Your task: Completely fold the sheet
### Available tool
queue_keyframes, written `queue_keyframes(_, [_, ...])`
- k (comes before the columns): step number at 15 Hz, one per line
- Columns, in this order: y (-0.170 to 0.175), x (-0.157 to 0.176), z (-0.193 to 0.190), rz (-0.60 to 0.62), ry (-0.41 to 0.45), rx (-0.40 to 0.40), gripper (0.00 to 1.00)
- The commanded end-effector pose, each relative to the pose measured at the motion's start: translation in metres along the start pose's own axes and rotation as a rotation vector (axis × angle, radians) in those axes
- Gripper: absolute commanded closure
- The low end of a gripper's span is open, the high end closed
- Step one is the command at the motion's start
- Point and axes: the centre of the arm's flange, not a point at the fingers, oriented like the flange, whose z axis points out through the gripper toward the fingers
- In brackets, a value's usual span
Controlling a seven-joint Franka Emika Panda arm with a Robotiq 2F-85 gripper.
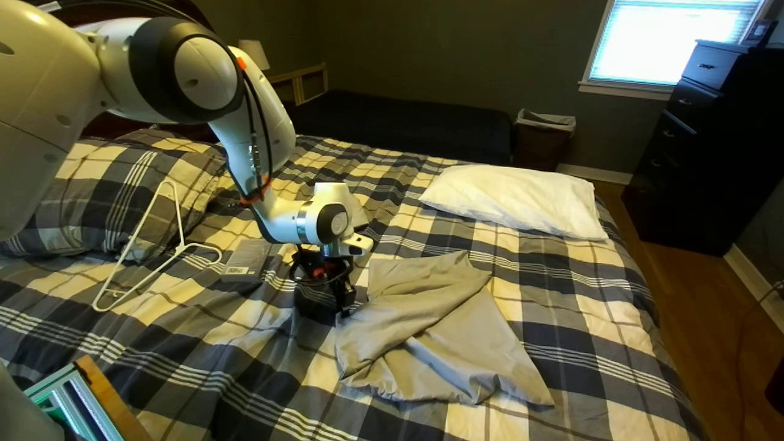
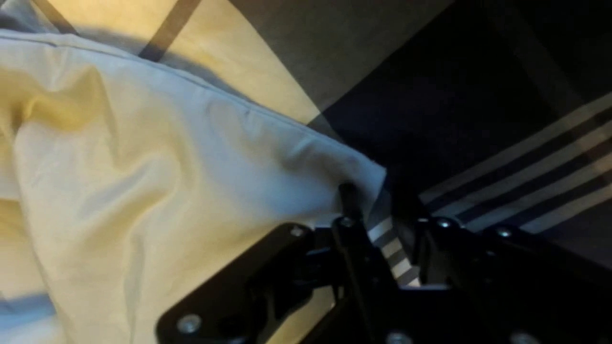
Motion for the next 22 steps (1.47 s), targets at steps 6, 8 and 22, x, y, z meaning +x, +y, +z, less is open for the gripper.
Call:
queue_keyframes(6, [0.044, -0.021, -0.047, -0.06, -0.053, -0.006, 1.0])
queue_keyframes(8, [0.084, -0.023, -0.068, -0.022, 0.003, -0.03, 1.0])
queue_keyframes(22, [0.218, 0.098, -0.039, 0.381, -0.068, -0.012, 1.0])
